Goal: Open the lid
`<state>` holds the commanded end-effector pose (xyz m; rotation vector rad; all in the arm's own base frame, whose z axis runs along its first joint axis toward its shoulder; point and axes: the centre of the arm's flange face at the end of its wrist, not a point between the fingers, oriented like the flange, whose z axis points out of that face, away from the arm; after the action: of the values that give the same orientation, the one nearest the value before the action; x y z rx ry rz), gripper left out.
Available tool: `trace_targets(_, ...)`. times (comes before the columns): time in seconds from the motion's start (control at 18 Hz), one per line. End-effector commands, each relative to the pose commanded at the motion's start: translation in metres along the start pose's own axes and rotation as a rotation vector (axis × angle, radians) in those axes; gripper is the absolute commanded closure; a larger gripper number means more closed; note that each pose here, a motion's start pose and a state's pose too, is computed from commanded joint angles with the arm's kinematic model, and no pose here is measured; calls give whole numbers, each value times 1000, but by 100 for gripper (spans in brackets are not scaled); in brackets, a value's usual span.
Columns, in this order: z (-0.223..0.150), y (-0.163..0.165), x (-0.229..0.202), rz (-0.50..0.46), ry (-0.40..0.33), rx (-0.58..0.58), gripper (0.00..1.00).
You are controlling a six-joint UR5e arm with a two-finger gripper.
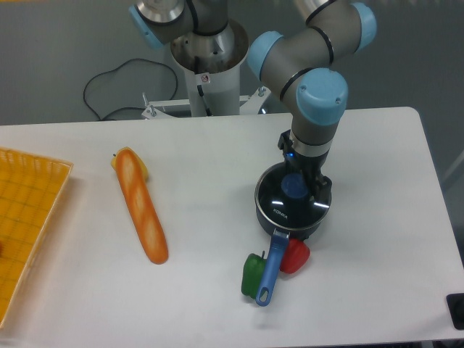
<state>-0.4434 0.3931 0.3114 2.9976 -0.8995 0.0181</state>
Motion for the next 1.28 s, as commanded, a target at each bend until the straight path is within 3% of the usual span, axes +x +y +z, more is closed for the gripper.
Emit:
trace_targets(1.11, 18, -2, 2, 3, -4, -2, 0)
trace_targets(1.28, 21, -14, 2, 23, -19, -17, 0)
